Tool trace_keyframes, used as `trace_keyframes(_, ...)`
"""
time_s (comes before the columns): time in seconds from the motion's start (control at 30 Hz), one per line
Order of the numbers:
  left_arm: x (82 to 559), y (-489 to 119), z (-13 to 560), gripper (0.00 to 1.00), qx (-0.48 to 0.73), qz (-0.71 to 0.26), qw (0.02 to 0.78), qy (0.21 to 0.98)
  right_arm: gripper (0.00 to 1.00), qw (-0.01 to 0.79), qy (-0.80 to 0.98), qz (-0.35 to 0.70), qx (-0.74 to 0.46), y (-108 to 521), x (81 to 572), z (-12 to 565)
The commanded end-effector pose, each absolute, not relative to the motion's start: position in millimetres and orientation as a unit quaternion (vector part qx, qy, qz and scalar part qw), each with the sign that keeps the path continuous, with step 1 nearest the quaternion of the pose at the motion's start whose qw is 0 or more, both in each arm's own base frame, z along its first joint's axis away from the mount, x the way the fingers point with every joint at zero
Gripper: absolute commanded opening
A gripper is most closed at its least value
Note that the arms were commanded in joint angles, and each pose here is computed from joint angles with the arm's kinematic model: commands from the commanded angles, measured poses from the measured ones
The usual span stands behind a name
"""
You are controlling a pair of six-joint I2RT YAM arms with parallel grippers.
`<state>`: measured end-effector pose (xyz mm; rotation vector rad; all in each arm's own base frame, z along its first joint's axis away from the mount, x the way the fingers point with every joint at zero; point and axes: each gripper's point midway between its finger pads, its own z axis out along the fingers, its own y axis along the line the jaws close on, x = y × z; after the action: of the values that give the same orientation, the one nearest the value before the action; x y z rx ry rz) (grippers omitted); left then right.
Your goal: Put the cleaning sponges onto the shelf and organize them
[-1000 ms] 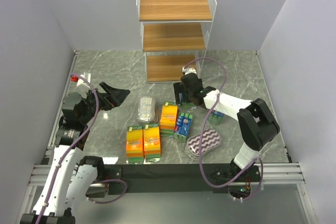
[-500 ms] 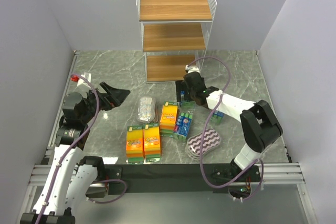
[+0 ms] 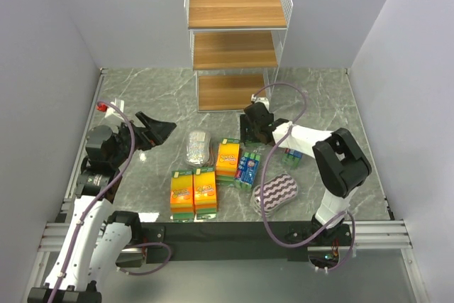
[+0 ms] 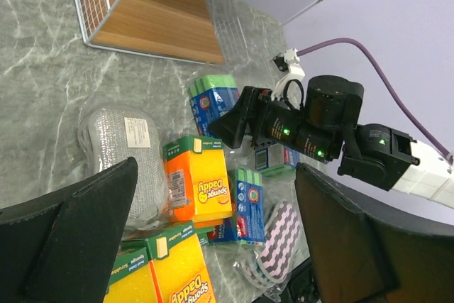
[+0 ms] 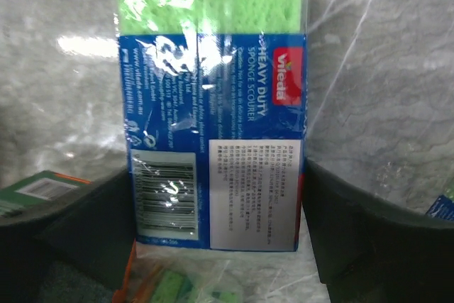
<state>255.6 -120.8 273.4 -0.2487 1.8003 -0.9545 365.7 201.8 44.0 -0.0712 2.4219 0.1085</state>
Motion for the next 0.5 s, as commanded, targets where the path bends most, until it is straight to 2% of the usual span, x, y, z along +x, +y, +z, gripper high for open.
trace_keyframes(0.0, 257.3, -121.5, 279.5, 0.99, -0.096, -0.402, 0.531, 0.74, 0.77, 0.356, 0.934, 0.03, -0.016, 202.4, 369.4, 47.0)
trace_keyframes(0.03, 257.6, -121.8, 277.4, 0.99, -0.097, -0.403, 0.529, 0.741, 0.69, 0.36, 0.932, 0.032, -0.015, 204.3, 371.5, 49.9)
trace_keyframes(0.07, 257.9, -122.6, 277.8, 1.0, -0.096, -0.405, 0.528, 0.74, 0.55, 0.365, 0.93, 0.031, -0.014, 204.5, 374.3, 52.7)
trace_keyframes(0.2, 258.1, -122.6, 276.0, 0.99, -0.097, -0.404, 0.525, 0.743, 0.36, 0.394, 0.919, 0.021, -0.005, 202.6, 389.1, 72.8)
trace_keyframes(0.47, 256.3, -121.4, 278.6, 0.99, -0.096, -0.402, 0.53, 0.74, 0.38, 0.446, 0.895, 0.003, 0.016, 200.7, 421.1, 115.7)
